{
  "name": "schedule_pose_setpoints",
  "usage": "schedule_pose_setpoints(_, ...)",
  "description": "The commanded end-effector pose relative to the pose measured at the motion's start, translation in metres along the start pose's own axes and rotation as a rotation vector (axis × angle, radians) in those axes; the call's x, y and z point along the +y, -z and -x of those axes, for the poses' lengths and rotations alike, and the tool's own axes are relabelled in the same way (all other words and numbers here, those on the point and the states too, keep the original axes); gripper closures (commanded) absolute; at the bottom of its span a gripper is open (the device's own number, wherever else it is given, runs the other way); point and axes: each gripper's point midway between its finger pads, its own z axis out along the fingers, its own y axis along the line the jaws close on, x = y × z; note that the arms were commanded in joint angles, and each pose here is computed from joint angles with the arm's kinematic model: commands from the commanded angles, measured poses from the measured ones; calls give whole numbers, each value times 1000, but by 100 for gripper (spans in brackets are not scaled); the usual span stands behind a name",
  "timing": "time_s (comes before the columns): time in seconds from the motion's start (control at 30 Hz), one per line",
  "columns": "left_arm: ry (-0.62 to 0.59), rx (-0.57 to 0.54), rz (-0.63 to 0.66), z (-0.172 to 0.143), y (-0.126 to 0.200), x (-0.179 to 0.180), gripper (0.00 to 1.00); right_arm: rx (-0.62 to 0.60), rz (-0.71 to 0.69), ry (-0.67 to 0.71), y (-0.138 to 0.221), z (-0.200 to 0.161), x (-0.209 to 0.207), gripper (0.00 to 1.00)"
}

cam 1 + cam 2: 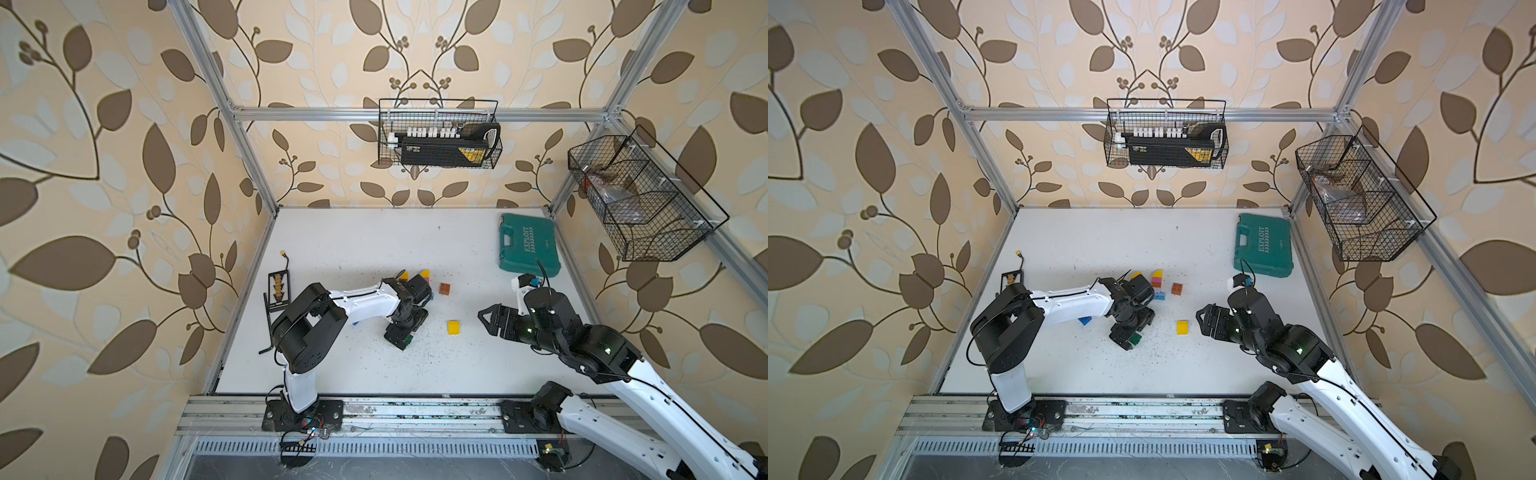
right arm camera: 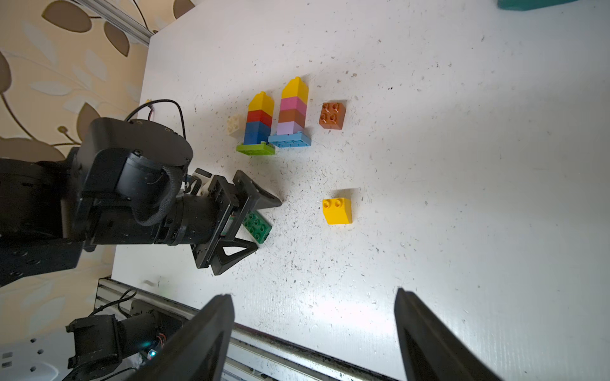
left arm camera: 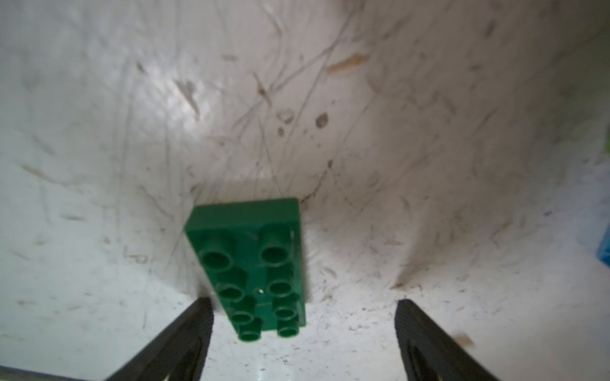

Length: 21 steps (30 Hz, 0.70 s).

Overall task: Assemble the number 1 with lego
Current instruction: Move the lego brick at the center of the board.

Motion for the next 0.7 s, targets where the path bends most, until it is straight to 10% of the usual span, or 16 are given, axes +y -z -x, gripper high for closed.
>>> schedule_pose_setpoints(0.0, -3, -1, -18, -4, -6, -9, 4, 11, -18, -3, 2, -2, -4, 20)
schedule_pose_setpoints(0.67, -186, -103, -68, 5, 30, -45, 9, 22, -40, 10, 8, -8, -13, 20)
